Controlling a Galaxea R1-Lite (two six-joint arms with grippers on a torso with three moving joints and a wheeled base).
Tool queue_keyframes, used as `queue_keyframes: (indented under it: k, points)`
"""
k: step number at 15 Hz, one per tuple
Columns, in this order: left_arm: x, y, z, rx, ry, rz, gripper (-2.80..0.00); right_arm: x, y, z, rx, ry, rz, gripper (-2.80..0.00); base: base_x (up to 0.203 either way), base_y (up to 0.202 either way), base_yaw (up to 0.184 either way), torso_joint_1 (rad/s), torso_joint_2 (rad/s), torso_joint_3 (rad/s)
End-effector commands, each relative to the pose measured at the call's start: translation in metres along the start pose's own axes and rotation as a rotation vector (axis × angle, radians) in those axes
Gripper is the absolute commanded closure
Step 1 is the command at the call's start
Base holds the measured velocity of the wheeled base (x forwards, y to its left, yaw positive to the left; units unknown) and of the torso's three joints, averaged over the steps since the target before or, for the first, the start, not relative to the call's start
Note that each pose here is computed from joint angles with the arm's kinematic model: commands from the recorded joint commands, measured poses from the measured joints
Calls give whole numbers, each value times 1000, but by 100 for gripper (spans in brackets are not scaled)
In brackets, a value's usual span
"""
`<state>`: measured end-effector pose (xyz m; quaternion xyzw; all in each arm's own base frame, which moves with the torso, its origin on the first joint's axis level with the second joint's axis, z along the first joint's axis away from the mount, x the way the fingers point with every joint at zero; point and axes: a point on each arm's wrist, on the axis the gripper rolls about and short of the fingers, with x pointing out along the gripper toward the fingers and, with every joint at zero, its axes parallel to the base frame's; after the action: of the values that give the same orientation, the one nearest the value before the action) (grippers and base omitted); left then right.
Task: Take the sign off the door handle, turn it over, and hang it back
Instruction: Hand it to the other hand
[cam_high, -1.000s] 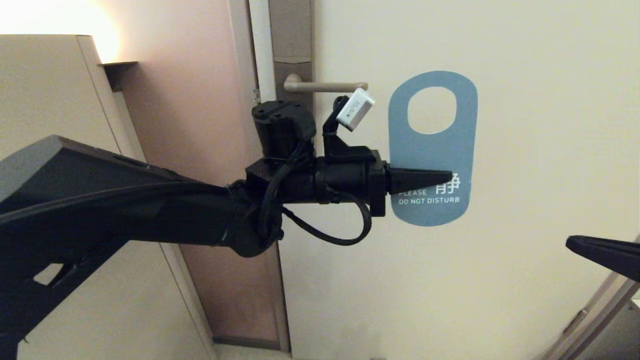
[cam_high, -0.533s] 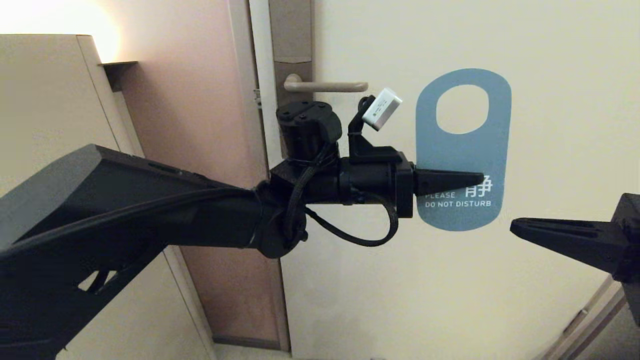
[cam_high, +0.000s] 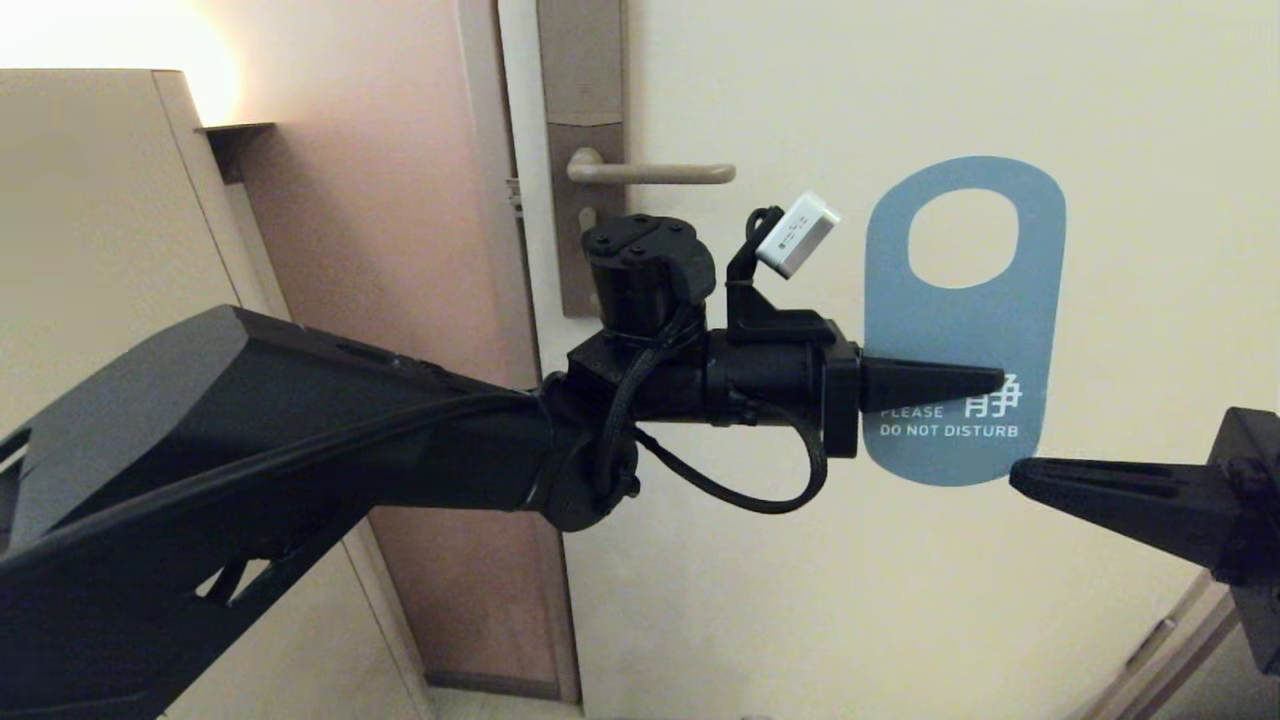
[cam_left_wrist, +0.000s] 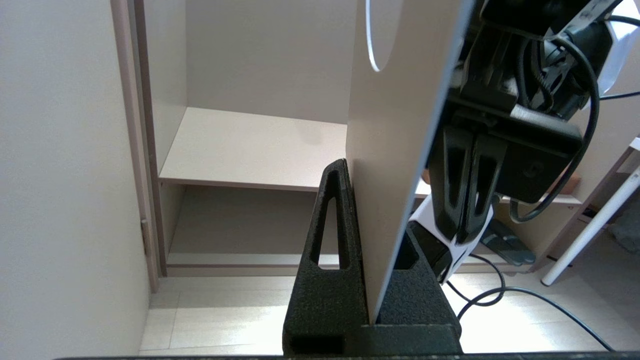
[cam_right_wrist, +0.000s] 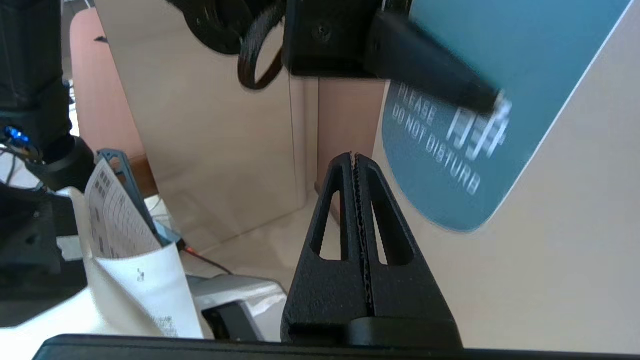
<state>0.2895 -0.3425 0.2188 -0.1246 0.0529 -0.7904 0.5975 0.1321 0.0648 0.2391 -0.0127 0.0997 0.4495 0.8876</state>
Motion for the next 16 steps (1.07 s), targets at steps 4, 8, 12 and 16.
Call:
queue_keyframes:
  k: [4,8,12,16]
  points:
    - [-7,3,2,3,-3,11,0,-6,-3,-15,29,25,-41,0,0,0,0,0,0,0]
    - [-10,4,5,22,-17,14,0,-8,-17,-18,100,32,-122,0,0,0,0,0,0,0]
    - [-10,3,6,2,-20,11,0,6,-29,-15,122,-5,-128,0,0,0,0,0,0,0]
    - [-12,3,11,-39,-72,-11,0,14,-36,-7,109,-26,-121,0,0,0,0,0,0,0]
